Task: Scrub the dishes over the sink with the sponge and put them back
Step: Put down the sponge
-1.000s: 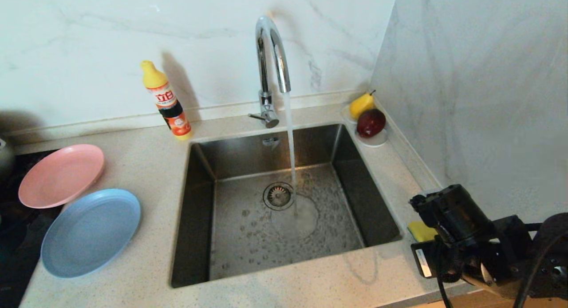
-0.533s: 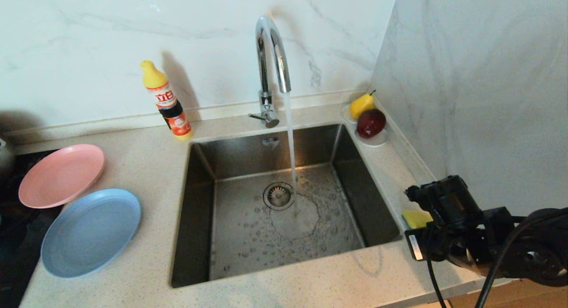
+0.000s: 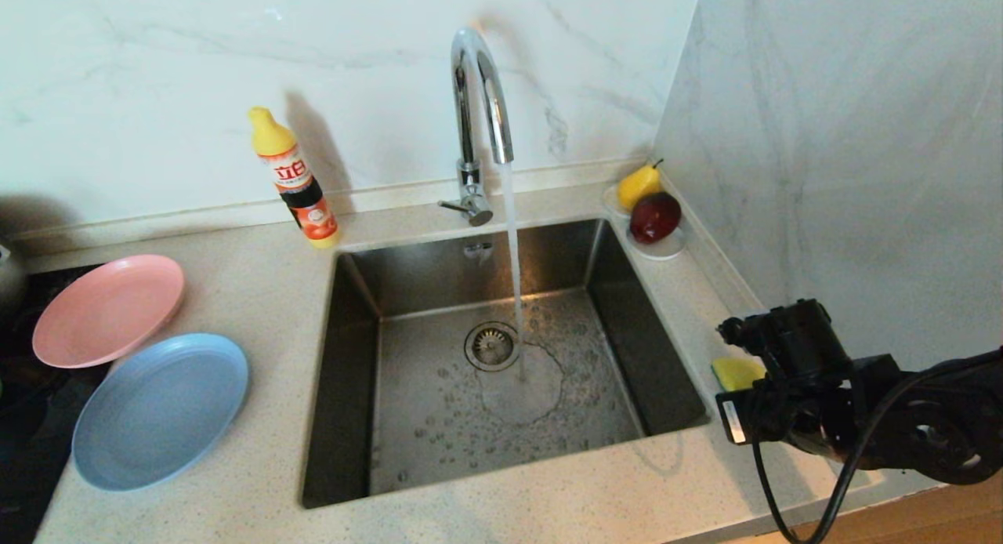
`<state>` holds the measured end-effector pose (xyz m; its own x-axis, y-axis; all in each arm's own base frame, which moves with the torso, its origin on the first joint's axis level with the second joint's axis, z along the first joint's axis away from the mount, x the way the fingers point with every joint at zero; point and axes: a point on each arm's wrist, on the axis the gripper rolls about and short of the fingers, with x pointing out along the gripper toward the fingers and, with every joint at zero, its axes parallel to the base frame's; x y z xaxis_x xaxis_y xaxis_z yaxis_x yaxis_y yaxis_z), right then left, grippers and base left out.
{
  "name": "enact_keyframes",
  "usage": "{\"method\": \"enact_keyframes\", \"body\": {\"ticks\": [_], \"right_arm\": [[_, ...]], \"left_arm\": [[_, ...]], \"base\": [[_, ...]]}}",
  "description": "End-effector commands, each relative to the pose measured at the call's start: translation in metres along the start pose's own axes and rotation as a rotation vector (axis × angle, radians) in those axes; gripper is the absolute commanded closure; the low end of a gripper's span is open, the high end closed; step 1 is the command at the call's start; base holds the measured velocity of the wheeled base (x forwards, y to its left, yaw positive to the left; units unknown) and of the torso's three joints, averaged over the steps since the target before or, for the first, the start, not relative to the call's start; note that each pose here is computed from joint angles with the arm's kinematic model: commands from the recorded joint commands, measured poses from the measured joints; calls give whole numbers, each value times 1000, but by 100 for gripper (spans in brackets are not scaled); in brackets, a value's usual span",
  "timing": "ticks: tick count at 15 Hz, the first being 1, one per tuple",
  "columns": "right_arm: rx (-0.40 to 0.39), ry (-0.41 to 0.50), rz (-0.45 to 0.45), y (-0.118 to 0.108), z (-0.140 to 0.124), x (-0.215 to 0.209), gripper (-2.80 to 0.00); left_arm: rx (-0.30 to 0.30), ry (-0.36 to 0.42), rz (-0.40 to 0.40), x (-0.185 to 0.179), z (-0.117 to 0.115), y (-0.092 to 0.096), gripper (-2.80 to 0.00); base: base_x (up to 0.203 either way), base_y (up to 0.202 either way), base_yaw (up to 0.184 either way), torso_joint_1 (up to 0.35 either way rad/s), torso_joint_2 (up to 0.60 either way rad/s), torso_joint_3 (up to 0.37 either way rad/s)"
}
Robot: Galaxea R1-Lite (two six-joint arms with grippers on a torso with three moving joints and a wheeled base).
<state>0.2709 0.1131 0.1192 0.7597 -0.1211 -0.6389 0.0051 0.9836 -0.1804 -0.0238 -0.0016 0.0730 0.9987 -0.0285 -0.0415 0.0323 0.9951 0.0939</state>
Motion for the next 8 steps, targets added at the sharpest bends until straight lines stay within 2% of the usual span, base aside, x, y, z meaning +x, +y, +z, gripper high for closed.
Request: {"method": "enact_keyframes", "body": {"ticks": [1, 3, 4, 8], "right_arm": [[4, -1, -4, 0, 1, 2, 0], [3, 2, -5, 0, 0, 2, 0], [4, 0, -5, 0, 1, 2, -280], [6, -1, -6, 0, 1, 1, -280]], "left_arm": [[0, 3, -1, 0, 0, 0, 0], [0, 3, 0, 0, 0, 0, 0], [0, 3, 1, 0, 0, 0, 0], [0, 3, -1, 0, 0, 0, 0]], "base": [[0, 0, 0, 0, 0, 0], [0, 0, 0, 0, 0, 0], [0, 0, 0, 0, 0, 0], [0, 0, 0, 0, 0, 0]]}}
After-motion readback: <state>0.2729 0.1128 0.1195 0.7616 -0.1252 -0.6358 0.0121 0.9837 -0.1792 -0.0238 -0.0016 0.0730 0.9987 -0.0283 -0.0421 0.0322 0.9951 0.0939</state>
